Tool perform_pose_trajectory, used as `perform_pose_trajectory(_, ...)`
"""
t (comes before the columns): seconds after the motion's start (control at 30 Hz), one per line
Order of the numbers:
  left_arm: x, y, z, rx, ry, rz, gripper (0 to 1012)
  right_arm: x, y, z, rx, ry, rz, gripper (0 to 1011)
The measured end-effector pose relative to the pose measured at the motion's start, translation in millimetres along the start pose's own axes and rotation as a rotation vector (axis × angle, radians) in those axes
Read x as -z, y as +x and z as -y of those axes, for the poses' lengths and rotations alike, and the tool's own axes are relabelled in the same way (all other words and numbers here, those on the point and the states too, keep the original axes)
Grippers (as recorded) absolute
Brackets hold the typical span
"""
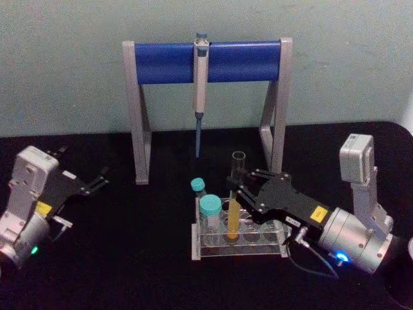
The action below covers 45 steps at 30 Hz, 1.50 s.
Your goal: Pick up the test tube from the test tube rack, shake it, then place it back into the test tube rack.
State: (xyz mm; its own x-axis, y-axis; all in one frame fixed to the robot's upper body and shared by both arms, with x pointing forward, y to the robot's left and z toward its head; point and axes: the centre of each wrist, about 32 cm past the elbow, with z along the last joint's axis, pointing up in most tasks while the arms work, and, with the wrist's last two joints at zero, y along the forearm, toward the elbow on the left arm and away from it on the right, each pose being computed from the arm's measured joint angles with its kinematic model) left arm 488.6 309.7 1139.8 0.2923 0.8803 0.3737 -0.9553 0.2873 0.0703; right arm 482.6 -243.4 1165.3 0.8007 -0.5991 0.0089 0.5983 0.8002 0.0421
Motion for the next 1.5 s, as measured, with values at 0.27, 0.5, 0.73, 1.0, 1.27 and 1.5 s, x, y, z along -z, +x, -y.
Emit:
perform_pose_trajectory(0.27, 0.0, 0.0, 0.0, 0.0, 0.0, 0.0, 1001, 6.6, -1.8, -0.9, 0.006, -0.016, -0.007, 233)
perform_pose_trajectory(0.5, 0.0, 0.0, 0.0, 0.0, 0.0, 0.0, 1001, 11.6, -2.1, -1.6, 0.016, -0.036, -0.009, 233)
perform_pose_trajectory(0.73, 0.0, 0.0, 0.0, 0.0, 0.0, 0.0, 1001, 16.1, -2.9, -2.6, 0.021, -0.048, -0.022, 233)
perform_pose_trajectory(1.0, 0.0, 0.0, 0.0, 0.0, 0.0, 0.0, 1001, 20.6, -3.1, -3.0, 0.029, -0.056, -0.036, 233)
perform_pose_trajectory(1.27, 0.0, 0.0, 0.0, 0.0, 0.0, 0.0, 1001, 22.3, -3.6, -3.4, 0.043, -0.055, -0.038, 233)
perform_pose_trajectory(1.5, 0.0, 0.0, 0.0, 0.0, 0.0, 0.0, 1002, 22.2, -3.6, -3.3, 0.046, -0.052, -0.033, 233)
